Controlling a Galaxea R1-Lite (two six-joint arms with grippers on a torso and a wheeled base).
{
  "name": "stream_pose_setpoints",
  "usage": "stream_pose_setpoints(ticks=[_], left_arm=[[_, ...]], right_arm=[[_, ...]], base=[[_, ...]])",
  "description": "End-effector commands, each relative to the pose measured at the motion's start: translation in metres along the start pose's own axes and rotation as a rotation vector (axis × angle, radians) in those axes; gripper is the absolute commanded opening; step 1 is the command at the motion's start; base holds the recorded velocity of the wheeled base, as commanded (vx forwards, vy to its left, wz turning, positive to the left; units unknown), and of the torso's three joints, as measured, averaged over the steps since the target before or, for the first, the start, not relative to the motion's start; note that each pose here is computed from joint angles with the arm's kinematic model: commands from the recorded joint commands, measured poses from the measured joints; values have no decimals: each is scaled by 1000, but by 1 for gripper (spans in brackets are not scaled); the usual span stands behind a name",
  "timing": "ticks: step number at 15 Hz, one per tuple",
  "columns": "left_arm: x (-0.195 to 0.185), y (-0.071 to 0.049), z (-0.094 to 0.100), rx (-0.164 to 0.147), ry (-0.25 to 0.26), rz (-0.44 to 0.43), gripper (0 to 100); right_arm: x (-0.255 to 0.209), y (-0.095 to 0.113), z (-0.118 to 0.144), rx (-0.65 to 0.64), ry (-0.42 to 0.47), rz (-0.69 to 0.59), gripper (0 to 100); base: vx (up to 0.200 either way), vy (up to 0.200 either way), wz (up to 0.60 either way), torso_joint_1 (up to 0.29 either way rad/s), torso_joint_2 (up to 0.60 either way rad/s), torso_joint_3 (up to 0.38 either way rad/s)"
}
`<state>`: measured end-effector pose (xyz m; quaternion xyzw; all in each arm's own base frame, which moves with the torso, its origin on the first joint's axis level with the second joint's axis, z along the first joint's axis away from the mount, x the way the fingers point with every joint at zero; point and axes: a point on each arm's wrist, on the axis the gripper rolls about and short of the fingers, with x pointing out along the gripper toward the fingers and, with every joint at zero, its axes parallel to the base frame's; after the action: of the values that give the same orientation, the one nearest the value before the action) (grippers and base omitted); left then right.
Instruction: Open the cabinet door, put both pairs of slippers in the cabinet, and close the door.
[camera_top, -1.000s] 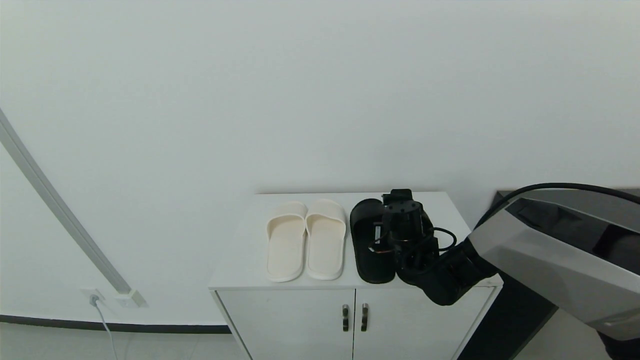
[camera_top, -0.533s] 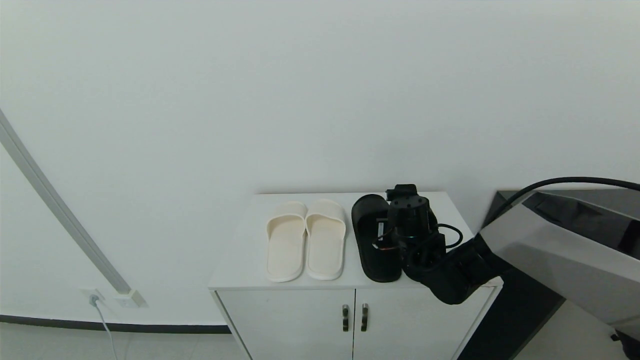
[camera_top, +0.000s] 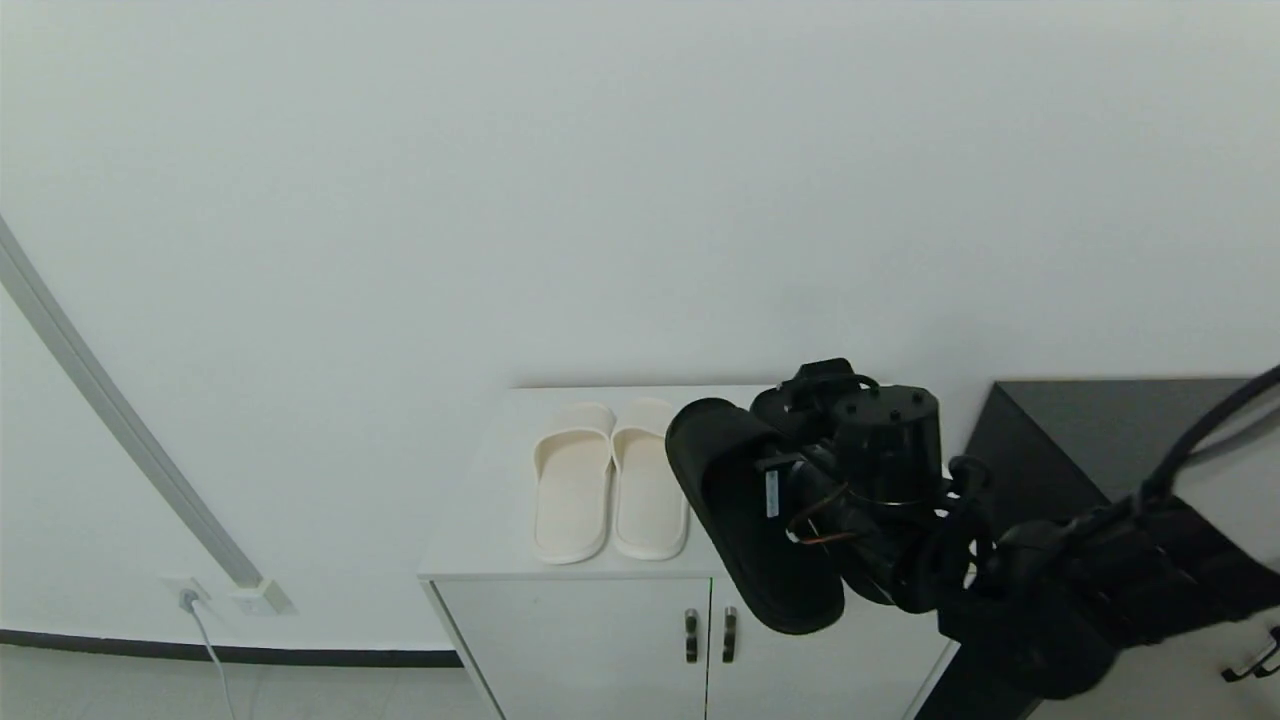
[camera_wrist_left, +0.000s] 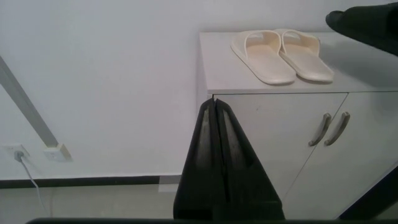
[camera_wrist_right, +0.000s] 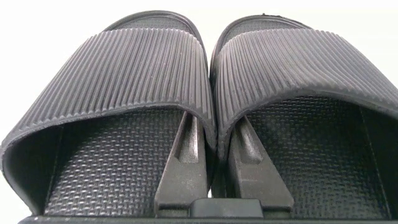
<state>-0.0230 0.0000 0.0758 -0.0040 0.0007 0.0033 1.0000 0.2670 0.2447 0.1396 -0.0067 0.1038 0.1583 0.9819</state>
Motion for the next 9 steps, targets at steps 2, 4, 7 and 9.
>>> stream_pose_setpoints(ticks=[2,4,7,9], left_arm=[[0,0,0,0,2,1,0],[0,0,0,0,2,1,0],[0,0,0,2,2,1,0],[0,0,0,0,2,1,0]], right_arm=[[-68,2,18,-16,-2,171,0],[-84,-5,21,-3,21,257,0],[-84,-3,21,-7,32,271,0],[-85,-4,21,-7,32,271,0]], base=[[0,0,0,0,0,0],[0,0,0,0,0,0],[0,0,0,0,0,0],[0,0,0,0,0,0]])
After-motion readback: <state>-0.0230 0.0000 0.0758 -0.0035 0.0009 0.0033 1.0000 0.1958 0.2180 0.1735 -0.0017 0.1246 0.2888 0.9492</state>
